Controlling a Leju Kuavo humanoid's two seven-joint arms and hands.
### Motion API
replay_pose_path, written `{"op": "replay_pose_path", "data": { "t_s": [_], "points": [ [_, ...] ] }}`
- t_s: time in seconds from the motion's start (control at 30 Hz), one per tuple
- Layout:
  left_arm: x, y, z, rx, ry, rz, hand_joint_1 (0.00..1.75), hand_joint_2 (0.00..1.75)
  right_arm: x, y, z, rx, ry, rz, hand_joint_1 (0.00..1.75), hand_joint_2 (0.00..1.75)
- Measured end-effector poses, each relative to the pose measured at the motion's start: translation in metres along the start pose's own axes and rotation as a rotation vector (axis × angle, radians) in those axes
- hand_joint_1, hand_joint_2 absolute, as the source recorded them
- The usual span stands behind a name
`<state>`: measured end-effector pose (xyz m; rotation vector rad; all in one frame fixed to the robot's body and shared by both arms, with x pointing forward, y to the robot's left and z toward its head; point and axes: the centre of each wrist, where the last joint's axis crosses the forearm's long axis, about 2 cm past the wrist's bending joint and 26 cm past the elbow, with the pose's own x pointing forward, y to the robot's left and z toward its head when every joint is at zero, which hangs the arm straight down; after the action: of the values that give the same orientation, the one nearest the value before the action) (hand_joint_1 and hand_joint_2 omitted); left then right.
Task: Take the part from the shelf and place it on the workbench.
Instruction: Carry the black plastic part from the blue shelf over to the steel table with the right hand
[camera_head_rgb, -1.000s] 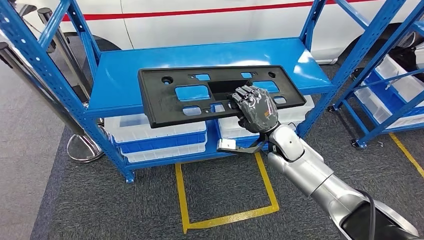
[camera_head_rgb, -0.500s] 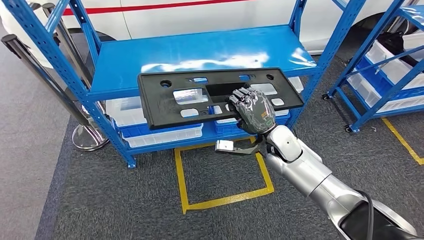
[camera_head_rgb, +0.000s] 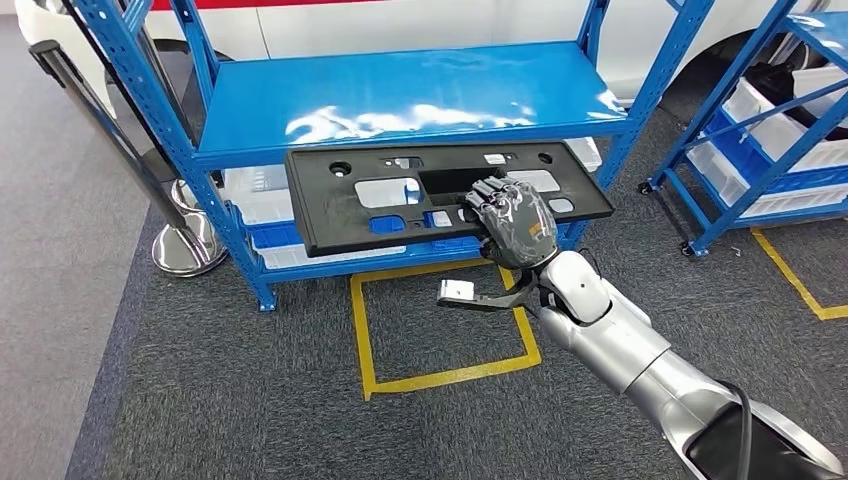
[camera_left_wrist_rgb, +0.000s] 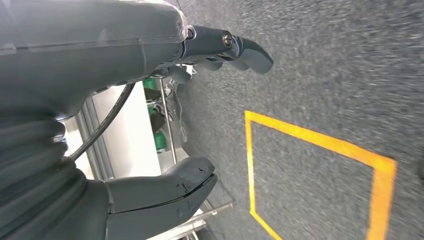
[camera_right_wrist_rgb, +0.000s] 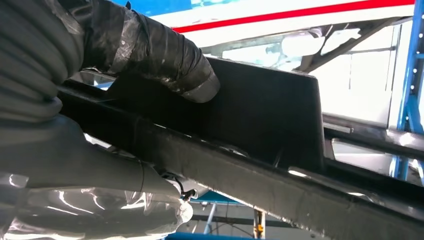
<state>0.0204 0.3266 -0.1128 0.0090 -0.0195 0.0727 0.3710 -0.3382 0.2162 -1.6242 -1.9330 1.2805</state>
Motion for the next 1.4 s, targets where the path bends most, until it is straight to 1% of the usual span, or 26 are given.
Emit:
{"op": "replay_pose_path", "data": {
  "t_s": [0.3, 0.67, 0.87, 1.4],
  "points": [
    [0.0, 0.001, 0.0, -0.001, 0.0, 0.004, 0.0, 1.75, -0.011, -0.002, 0.001, 0.011, 0.005, -0.002, 1.75, 1.75],
    [0.0, 0.002, 0.0, -0.001, -0.002, 0.007, 0.0, 1.75, -0.012, -0.003, 0.0, 0.016, 0.005, -0.001, 1.75, 1.75],
    [0.003, 0.006, 0.0, 0.007, -0.009, 0.007, 0.0, 1.75, -0.013, -0.004, -0.001, 0.012, 0.005, 0.002, 1.75, 1.75],
    [0.0, 0.001, 0.0, -0.004, -0.014, 0.03, 0.0, 1.75, -0.019, -0.007, -0.004, 0.022, 0.013, -0.001, 1.75, 1.75]
  ]
}}
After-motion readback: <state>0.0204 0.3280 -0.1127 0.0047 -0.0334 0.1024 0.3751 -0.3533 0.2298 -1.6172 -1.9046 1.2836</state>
